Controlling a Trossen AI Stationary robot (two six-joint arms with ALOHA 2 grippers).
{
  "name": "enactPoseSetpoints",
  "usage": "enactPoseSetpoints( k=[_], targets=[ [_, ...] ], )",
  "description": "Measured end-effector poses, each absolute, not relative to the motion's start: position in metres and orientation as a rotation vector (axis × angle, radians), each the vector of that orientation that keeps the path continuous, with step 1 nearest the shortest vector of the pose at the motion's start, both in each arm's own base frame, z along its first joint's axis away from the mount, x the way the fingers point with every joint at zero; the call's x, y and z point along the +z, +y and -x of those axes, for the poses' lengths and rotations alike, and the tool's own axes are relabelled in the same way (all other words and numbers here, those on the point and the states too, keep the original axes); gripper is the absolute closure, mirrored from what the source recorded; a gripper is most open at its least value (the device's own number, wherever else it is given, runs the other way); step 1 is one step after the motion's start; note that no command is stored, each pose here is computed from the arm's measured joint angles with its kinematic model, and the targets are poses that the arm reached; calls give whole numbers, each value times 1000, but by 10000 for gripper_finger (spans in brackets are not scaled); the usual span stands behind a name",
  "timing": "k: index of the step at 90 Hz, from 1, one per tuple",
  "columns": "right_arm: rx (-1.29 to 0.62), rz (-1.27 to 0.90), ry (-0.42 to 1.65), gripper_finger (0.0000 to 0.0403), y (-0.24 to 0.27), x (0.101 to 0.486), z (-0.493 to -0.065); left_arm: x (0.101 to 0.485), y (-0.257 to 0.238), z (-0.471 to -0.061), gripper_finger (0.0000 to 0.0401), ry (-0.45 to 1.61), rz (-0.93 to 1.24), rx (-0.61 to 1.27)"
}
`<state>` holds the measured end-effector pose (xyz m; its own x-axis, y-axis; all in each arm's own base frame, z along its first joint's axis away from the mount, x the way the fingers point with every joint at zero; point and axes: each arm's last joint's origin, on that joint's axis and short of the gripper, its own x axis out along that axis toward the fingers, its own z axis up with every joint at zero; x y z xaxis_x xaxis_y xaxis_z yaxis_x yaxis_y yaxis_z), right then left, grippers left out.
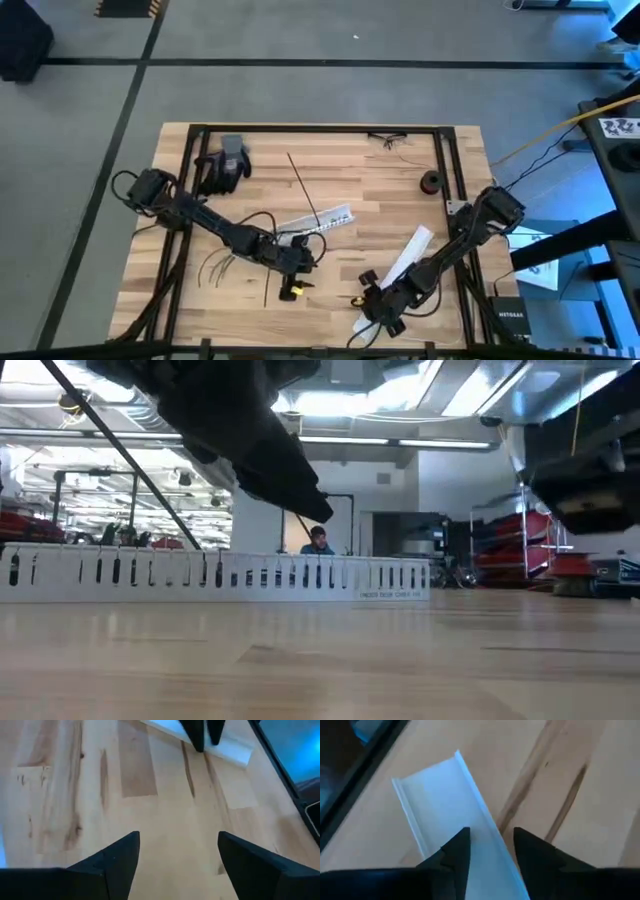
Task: Ziptie cables
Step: Close the cable duct
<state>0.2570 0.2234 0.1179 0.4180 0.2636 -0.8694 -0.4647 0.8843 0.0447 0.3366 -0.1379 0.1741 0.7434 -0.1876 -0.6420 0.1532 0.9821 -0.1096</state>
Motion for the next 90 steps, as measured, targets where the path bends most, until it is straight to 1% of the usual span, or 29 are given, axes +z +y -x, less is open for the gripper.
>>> enactPoseSetpoints(
  k=[8, 16, 21, 37, 52, 73, 83, 90],
  targets=[
    [468, 208, 1057, 325, 221, 117, -259, 174, -138, -336, 138, 709, 62, -184],
    [460, 210, 1067, 375, 218, 116, -260, 174, -139, -337, 139, 706, 67, -182],
    [446, 210, 1062, 393, 217, 116, -261, 175, -139, -337, 139, 704, 69, -183],
    [308, 302, 1042, 399, 216, 126, -266, 175, -139, -337, 139, 708, 90, -174],
    [110, 460, 1034, 401, 215, 156, -275, 185, -141, -343, 139, 672, 109, -170],
    [-164, 625, 928, 402, 215, 195, -286, 192, -140, -347, 139, 629, 167, -39],
    [-219, 630, 898, 403, 212, 202, -289, 191, -140, -346, 139, 608, 176, 18],
    [-229, 631, 893, 403, 211, 202, -290, 192, -140, -347, 139, 588, 188, 26]
  ],
)
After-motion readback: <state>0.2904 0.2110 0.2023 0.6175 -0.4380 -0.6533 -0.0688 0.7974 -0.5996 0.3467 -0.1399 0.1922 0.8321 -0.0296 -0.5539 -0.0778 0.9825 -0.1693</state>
